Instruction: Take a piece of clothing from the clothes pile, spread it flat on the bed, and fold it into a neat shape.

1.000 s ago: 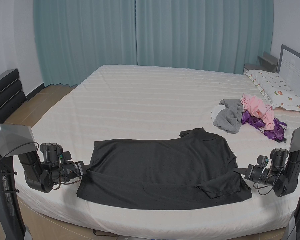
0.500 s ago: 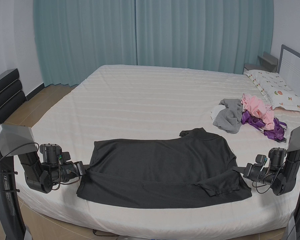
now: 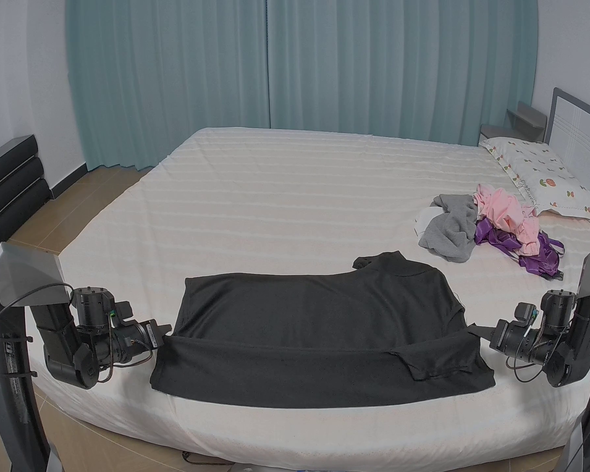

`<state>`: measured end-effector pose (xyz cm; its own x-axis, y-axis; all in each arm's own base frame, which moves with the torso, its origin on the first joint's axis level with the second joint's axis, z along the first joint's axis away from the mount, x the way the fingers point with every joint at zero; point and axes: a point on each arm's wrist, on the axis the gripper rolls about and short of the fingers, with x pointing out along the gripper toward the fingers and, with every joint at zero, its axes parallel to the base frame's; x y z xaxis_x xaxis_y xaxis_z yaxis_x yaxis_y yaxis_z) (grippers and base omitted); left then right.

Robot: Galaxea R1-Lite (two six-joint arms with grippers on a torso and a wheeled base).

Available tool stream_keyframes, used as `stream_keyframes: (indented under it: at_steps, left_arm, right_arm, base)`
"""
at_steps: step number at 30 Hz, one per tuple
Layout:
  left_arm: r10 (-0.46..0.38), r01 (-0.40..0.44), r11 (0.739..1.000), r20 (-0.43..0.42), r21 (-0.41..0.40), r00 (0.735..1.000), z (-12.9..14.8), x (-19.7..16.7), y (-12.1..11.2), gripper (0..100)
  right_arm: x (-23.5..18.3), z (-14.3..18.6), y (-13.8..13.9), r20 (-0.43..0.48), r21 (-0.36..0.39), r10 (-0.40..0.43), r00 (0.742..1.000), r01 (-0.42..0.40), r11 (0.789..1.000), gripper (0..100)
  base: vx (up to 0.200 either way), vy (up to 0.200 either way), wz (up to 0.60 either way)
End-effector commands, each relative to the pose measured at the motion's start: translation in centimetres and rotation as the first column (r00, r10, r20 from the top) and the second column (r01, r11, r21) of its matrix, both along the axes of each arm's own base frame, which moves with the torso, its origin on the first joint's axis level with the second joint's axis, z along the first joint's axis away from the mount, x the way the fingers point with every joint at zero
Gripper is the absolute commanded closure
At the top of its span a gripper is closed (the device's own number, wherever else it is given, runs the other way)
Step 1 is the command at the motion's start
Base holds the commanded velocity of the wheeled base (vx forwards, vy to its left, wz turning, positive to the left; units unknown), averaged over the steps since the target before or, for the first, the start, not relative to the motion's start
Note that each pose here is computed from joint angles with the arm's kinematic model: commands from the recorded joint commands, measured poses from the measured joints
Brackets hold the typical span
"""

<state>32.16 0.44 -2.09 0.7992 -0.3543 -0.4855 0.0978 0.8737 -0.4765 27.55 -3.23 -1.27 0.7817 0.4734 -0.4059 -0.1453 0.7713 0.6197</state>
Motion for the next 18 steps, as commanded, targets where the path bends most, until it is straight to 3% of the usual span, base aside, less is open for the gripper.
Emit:
stream_keyframes:
  at_steps: [1,18]
  left_arm:
    - [0.003,-0.003,1.0,-0.008,0.001,1.0,-0.2,-0.1,0.1,100]
    - [-0.001,0.001,1.0,-0.035,-0.009,0.999,-2.0,0.8,-0.2,100]
  right_arm:
    - [-0.3,0.6,-0.1,0.013,-0.002,-0.003,1.0,0.003,1.0,100]
    - [1.8,-2.5,0.2,-0.037,0.001,0.01,0.999,-0.01,1.0,100]
  base:
    - [0.0,0.0,0.0]
    - [0.0,0.0,0.0]
